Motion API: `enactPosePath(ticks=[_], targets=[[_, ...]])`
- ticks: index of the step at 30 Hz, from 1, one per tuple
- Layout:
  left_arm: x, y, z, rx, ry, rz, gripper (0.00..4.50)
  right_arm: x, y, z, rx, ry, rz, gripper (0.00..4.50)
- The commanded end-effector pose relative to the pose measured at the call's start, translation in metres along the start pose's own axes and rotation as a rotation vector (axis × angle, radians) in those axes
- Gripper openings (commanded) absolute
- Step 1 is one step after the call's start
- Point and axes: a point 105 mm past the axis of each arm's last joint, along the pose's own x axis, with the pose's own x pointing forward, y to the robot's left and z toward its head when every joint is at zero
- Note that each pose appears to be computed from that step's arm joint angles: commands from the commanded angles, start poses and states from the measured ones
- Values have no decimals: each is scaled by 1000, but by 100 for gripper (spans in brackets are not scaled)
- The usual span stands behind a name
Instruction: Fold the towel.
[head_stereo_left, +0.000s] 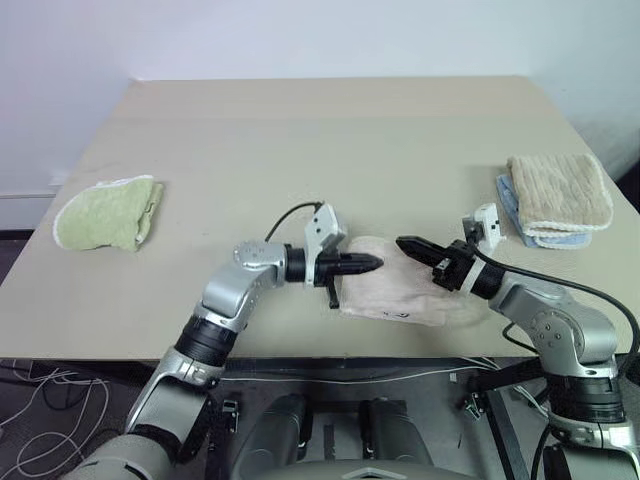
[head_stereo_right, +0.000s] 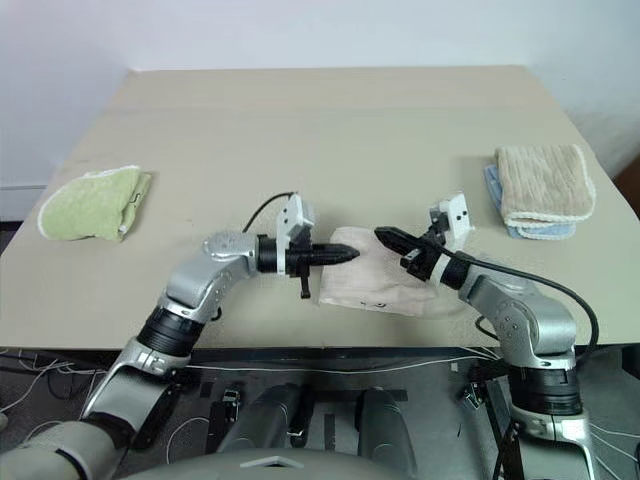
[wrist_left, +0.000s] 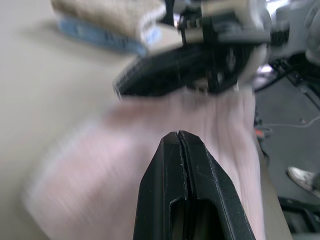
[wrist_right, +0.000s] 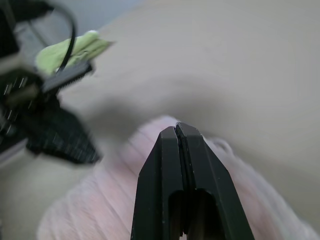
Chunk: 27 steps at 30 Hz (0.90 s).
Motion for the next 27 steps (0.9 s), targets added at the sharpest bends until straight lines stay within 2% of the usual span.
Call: enactPosePath(ticks=[1,5,8,11,14,16,19,23,27], targets=[[7,0,-5,-49,12,6,2,2,6,-13,70,-6,21,0],[8,5,-39,-80,121,27,2,10,1,-51,120,62,-15,0],[8,10,-44,-108,116,51,2,16,-1,-72,134,106,-28,0],[5,7,-41,-122,110,32,2,15,4,-74,100,145,23,0],[-2,9,-33,-158,76,22,2,14,2,-61,94,123,45,0],[-8,12,-18,-188,12,27,0,11,3,-48,80,107,72,37],[-17,10,12,-207,-92,-9,59,7,3,-26,43,73,94,124],[-30,15,42,-275,-179,17,188,1,7,4,-22,37,135,257],[-48,28,43,-370,-147,127,328,-10,8,23,-91,45,150,394]])
